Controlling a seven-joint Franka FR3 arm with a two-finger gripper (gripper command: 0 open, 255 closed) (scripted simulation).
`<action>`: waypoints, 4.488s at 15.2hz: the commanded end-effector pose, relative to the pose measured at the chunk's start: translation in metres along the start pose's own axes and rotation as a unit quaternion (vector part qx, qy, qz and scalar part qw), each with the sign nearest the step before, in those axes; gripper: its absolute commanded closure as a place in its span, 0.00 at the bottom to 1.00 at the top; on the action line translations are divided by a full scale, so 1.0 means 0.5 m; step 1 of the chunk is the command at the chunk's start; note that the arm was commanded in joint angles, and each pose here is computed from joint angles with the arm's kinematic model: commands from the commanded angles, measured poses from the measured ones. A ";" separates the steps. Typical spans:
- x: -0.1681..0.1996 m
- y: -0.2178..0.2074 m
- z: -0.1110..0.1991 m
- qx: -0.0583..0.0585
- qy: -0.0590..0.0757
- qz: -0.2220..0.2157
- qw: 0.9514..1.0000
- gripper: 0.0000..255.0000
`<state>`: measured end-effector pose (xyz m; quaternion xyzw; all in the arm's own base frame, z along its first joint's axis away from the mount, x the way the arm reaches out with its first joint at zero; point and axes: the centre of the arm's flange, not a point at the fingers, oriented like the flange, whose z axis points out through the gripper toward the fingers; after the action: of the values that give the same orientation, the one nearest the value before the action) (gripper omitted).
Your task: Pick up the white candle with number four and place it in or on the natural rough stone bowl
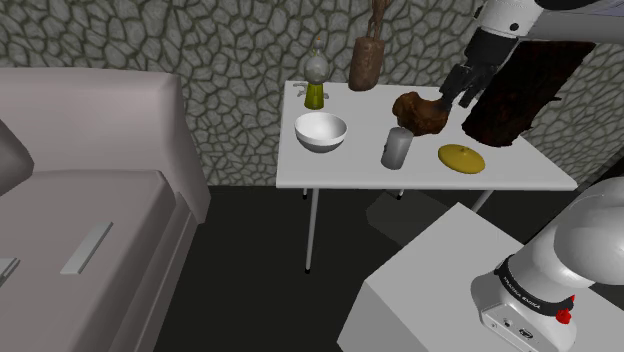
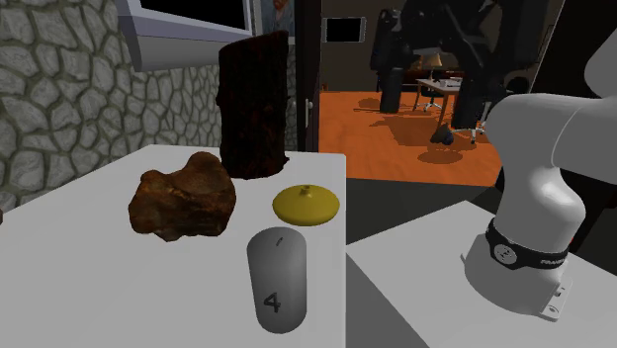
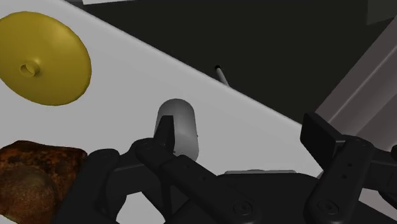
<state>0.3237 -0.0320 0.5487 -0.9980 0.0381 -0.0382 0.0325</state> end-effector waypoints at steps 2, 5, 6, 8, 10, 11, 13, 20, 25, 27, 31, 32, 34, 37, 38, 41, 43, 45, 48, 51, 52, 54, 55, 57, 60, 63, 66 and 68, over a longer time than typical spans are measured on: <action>0.026 0.018 0.075 -0.004 0.017 0.027 0.999 0.00; 0.054 0.036 0.142 -0.009 0.031 0.053 0.998 0.00; 0.064 0.043 0.164 -0.010 0.036 0.062 0.997 0.00; 0.083 0.057 0.208 -0.013 0.046 0.079 0.996 0.00; 0.102 0.072 0.252 -0.016 0.055 0.096 0.994 0.00; 0.112 0.080 0.274 -0.018 0.060 0.105 0.992 0.00; 0.132 0.097 0.316 -0.020 0.070 0.122 0.990 0.00; 0.148 0.107 0.394 -0.022 0.073 0.128 0.989 0.00; 0.150 0.108 0.410 -0.022 0.073 0.128 0.989 0.00; 0.150 0.108 0.410 -0.022 0.073 0.128 0.989 0.00; 0.150 0.108 0.410 -0.022 0.073 0.128 0.989 1.00; 0.150 0.108 0.410 -0.022 0.073 0.128 0.989 1.00; 0.150 0.107 0.410 -0.022 0.073 0.128 0.989 1.00; 0.150 0.108 0.411 -0.022 0.073 0.128 0.989 1.00; 0.151 0.108 0.411 -0.022 0.073 0.128 0.989 1.00; 0.152 0.106 0.389 -0.022 0.073 0.128 0.989 1.00; 0.153 0.105 0.368 -0.022 0.073 0.128 0.989 1.00; 0.155 0.103 0.347 -0.022 0.073 0.128 0.989 1.00; 0.157 0.101 0.316 -0.022 0.073 0.128 0.989 1.00; 0.159 0.099 0.284 -0.022 0.073 0.128 0.989 1.00; 0.160 0.098 0.274 -0.022 0.073 0.128 0.989 1.00; 0.162 0.097 0.253 -0.022 0.073 0.128 0.989 1.00; 0.163 0.096 0.242 -0.022 0.073 0.128 0.989 1.00; 0.164 0.095 0.221 -0.022 0.073 0.128 0.989 1.00; 0.166 0.093 0.190 -0.022 0.073 0.128 0.989 1.00; 0.169 0.091 0.158 -0.022 0.073 0.128 0.989 1.00; 0.171 0.088 0.127 -0.022 0.073 0.128 0.989 1.00; 0.173 0.087 0.106 -0.022 0.073 0.128 0.989 1.00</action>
<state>0.4109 -0.0787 0.4944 -0.9798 0.1691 -0.1058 0.0128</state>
